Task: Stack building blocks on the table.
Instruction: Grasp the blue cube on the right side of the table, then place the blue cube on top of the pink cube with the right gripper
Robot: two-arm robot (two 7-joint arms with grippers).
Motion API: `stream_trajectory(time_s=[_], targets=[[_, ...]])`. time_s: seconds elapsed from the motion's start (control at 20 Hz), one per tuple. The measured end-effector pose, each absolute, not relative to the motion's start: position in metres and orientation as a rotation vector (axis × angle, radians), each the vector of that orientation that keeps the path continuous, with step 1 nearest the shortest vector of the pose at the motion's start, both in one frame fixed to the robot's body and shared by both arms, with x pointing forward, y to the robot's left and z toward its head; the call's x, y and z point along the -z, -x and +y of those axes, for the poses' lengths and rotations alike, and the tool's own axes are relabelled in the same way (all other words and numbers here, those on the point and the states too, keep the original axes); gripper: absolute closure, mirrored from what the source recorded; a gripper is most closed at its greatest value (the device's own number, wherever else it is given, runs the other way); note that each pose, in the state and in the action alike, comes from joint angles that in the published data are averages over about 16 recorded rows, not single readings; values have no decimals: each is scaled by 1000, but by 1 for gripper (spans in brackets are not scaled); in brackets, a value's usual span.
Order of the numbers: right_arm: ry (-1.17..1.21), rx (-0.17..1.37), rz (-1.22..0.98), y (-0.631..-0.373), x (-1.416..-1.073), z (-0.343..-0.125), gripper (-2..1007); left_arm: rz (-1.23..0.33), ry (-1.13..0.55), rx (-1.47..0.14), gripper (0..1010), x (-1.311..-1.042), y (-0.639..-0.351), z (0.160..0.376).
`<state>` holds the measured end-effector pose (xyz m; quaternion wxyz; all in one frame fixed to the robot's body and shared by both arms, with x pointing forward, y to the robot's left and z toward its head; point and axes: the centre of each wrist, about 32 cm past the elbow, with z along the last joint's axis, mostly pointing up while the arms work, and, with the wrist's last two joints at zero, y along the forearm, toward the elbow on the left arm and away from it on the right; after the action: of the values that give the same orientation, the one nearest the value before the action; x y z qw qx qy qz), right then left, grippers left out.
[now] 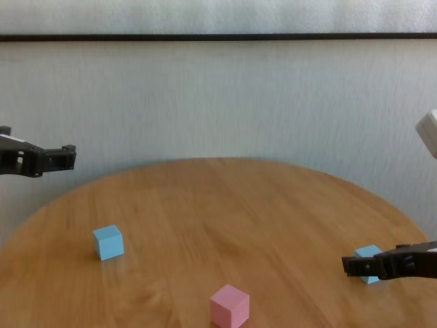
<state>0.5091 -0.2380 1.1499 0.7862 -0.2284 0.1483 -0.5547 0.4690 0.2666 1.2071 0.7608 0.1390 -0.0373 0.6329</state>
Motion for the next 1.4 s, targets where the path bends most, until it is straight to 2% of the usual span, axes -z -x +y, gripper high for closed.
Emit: stream_trajectory(time_s=[0.25, 0.45, 1.05, 1.4], targets=[[492, 1197, 319, -509, -1150, -238, 42, -81, -302, -1377, 11, -1207, -469, 267], [491, 1197, 319, -509, -1150, -238, 111, -81, -302, -1377, 11, -1207, -469, 267], [490, 1198, 319, -508, -1151, -238, 499, -81, -302, -1377, 11, -1207, -469, 267], [489, 1196, 318, -508, -1151, -238, 627, -81, -302, -1377, 11, -1207, -469, 267]])
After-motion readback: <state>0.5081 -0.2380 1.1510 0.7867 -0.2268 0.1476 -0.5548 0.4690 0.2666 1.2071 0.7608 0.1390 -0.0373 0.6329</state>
